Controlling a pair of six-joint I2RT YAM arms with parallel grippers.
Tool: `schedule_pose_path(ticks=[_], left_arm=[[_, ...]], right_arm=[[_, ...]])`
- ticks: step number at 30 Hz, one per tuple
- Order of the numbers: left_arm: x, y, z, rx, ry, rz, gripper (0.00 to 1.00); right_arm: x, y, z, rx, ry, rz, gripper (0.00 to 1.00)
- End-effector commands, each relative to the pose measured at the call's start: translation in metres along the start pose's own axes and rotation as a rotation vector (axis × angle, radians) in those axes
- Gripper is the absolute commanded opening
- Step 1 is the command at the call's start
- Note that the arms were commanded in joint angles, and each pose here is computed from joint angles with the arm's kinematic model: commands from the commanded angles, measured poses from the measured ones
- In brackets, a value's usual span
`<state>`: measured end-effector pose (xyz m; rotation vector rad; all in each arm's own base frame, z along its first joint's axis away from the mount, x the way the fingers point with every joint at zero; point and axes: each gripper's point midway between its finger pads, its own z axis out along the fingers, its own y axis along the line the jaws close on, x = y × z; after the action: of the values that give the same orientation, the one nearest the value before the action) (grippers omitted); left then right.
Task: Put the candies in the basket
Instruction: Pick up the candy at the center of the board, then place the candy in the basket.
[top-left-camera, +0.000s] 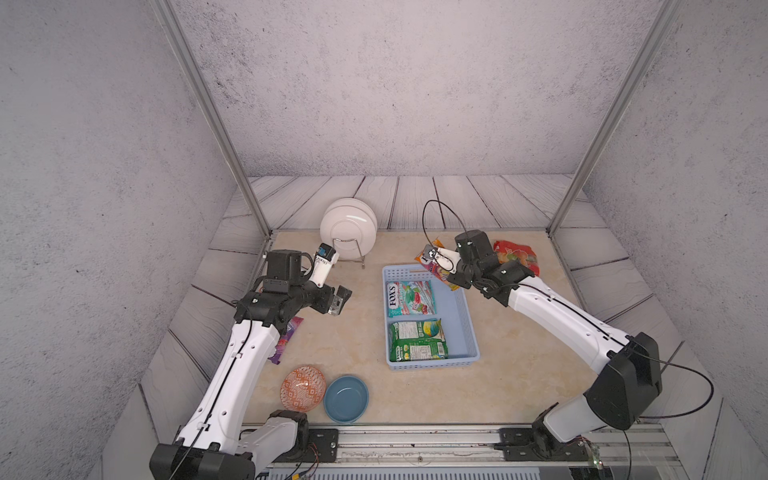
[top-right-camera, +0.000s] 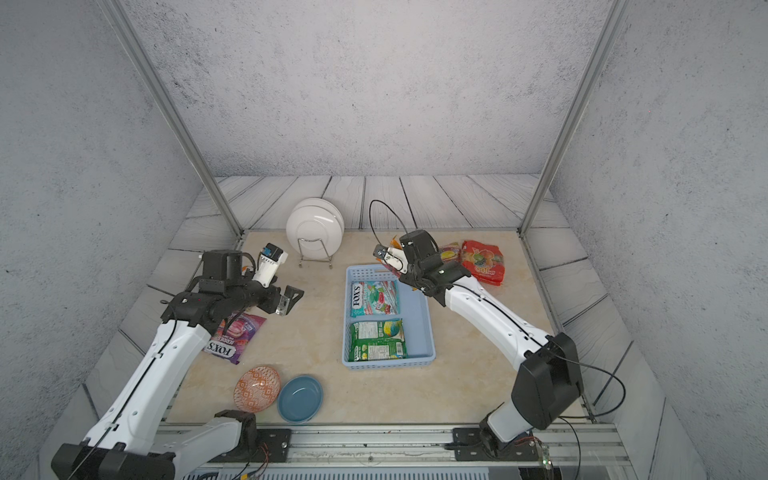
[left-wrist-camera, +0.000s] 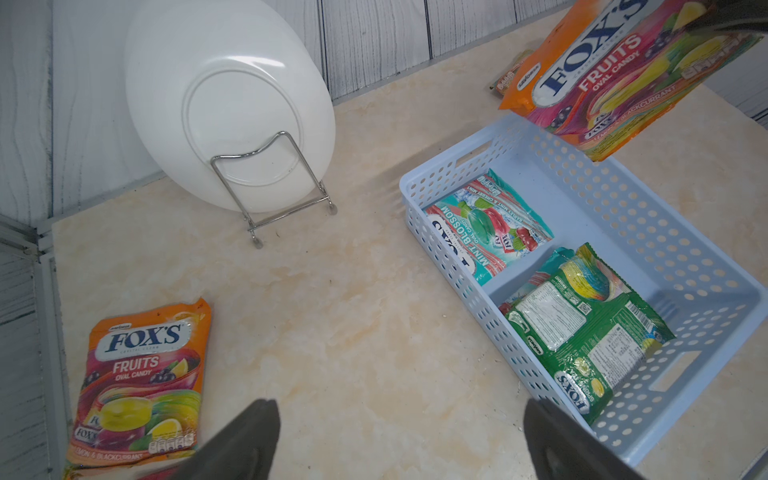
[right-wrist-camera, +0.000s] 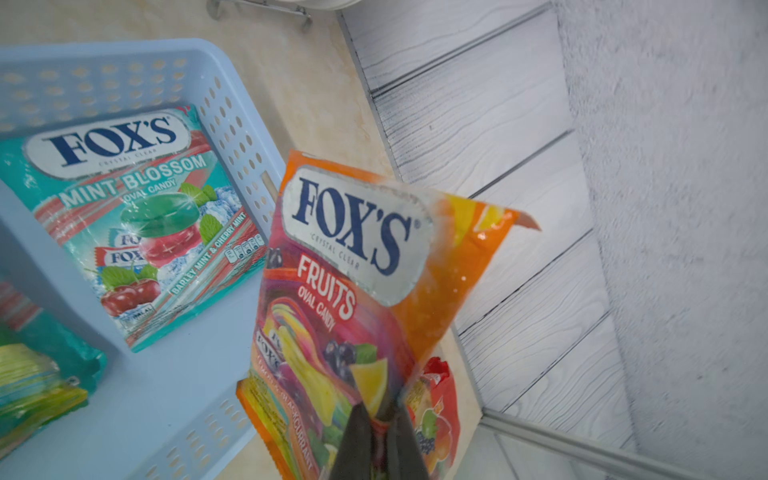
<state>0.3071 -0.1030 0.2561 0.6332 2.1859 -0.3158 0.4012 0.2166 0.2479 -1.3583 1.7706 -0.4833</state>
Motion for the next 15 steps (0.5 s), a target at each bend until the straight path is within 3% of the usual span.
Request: schedule_pose_path(ticks=[1, 11, 15], left_arm=[[-0.006, 0.0, -0.012, -0.014, -0.029, 0.009, 0.98], [-0.005, 0.002, -0.013, -0.03, -0.02, 0.015, 0.98], [-0.005, 0.0, -0.012, -0.023, -0.027, 0.018, 0.98]], right_arm=[[-0.02, -0.03, 0.01, 0.149, -0.028, -0.109, 0.0], [-0.067, 0.009, 0.04, 0.159, -0.115, -0.409, 0.0], [-0.076, 0.027, 0.055, 0.13, -0.134, -0.455, 0.0]])
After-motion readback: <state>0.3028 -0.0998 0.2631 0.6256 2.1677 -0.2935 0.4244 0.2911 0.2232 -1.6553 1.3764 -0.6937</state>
